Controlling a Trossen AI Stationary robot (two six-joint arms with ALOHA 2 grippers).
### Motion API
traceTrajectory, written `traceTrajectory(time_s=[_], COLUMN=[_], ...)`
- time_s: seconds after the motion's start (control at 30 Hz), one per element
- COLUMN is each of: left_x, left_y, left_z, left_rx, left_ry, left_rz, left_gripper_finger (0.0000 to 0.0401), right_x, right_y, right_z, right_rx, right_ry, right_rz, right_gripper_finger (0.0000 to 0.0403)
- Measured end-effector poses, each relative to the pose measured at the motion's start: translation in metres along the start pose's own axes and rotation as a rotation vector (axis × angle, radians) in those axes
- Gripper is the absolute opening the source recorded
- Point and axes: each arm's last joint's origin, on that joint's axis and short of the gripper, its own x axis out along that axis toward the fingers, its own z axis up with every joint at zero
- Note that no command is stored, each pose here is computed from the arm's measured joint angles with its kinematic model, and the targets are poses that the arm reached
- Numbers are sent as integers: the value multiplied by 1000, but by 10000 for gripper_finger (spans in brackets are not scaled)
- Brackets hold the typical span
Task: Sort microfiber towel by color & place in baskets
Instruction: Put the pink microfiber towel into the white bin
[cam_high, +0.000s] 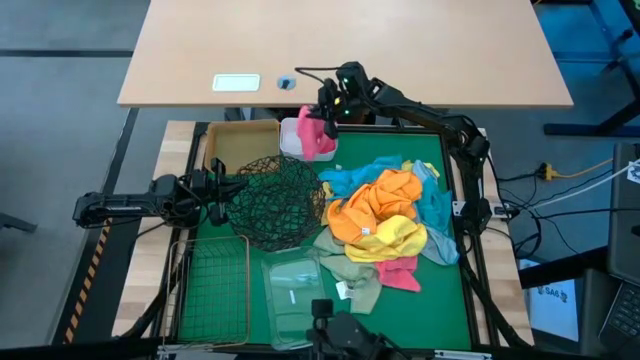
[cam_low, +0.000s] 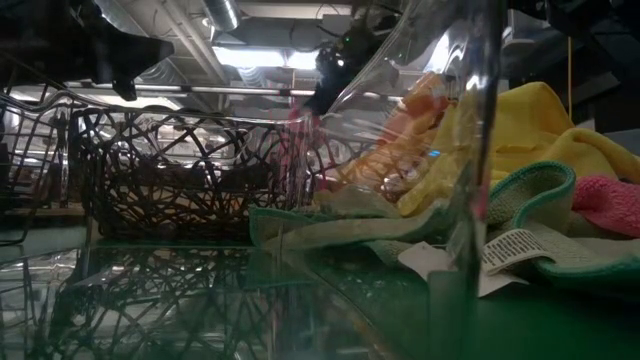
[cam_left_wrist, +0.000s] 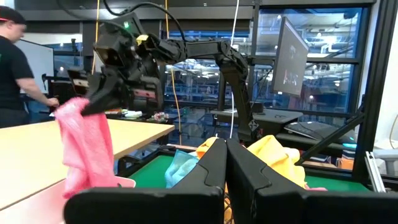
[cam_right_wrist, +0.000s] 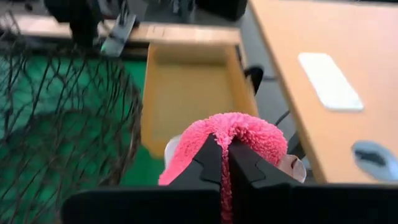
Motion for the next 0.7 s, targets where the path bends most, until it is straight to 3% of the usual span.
traceTrajectory(time_s=[0.2,0.4,0.6,0.7], left_x=[0,0,0,0], left_y=[0,0,0,1], left_z=[0,0,0,0], left_rx=[0,0,0,1], left_ry=[0,0,0,0], left_rz=[0,0,15,19], left_gripper_finger=[0,0,0,0], right_x=[1,9,10,10], right_y=[0,-9,-18,-20], right_z=[-7,-13,-5,-3], right_rx=[-15,18,40,49], right_ry=[85,126,49,26], right_rz=[-47,-228,-393,-421], right_gripper_finger=[1,1,1,1])
